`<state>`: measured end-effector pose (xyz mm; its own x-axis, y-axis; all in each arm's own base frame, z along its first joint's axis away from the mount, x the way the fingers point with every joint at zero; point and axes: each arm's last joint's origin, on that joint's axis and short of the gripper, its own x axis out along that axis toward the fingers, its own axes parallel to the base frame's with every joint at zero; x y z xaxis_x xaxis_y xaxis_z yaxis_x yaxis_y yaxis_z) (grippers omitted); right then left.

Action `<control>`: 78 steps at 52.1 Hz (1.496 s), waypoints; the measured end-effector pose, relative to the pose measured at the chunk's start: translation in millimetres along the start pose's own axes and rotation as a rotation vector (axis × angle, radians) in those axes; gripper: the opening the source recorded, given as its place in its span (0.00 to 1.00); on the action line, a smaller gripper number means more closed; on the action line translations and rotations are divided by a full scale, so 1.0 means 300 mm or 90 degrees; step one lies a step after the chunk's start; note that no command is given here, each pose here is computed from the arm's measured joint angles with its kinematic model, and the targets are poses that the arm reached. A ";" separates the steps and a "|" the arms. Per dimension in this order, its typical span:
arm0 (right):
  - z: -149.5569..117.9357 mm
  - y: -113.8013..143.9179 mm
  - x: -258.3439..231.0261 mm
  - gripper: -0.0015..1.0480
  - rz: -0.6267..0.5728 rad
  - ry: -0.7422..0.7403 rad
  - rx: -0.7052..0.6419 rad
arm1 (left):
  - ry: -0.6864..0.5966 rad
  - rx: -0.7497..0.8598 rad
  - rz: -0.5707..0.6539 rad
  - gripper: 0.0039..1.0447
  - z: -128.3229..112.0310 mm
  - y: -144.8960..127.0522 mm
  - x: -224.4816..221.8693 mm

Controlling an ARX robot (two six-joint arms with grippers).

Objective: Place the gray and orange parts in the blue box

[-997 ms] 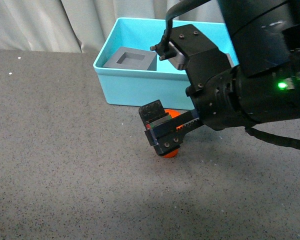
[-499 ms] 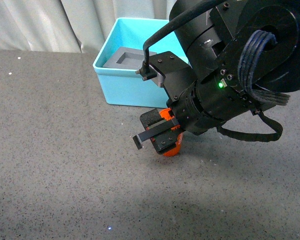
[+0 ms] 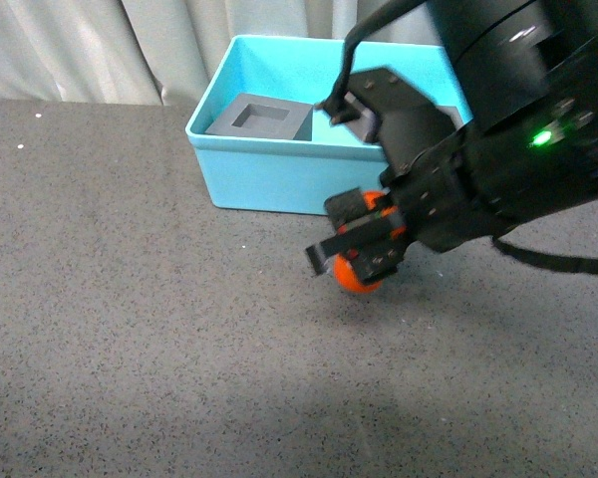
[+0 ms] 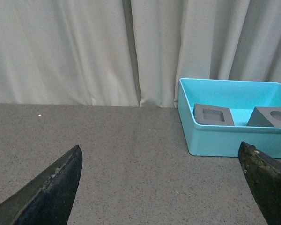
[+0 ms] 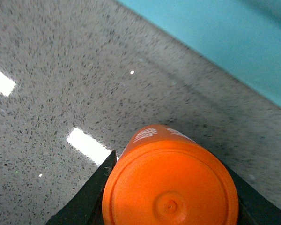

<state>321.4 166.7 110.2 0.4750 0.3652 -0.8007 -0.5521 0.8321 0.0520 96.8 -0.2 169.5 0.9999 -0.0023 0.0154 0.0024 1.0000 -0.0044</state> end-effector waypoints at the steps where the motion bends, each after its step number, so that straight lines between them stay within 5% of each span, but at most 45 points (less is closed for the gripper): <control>1: 0.007 -0.011 -0.021 0.43 0.000 -0.012 0.003 | 0.000 0.000 0.000 0.94 0.000 0.000 0.000; 12: 0.114 -0.132 -0.258 0.43 -0.016 -0.159 -0.001 | 0.000 0.000 0.000 0.94 0.000 0.000 0.000; 22: 0.214 -0.226 -0.297 0.43 -0.052 -0.225 -0.014 | 0.000 0.000 0.000 0.94 0.000 0.000 0.000; 34: 0.326 -0.212 -0.114 0.43 -0.027 -0.186 -0.014 | 0.000 0.000 0.000 0.94 0.000 0.000 0.000; 47: 0.321 -0.181 0.083 0.43 -0.027 -0.113 0.022 | 0.000 0.000 0.000 0.94 0.000 0.000 0.000; 78: 0.344 -0.207 0.188 0.43 -0.011 -0.068 0.047 | 0.000 0.000 0.000 0.94 0.000 0.000 0.000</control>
<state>453.3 178.7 123.3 0.5562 0.3896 -0.7341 -0.4934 0.8656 0.0856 96.8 -0.2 169.4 0.9999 -0.0023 0.0147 0.0024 1.0000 -0.0044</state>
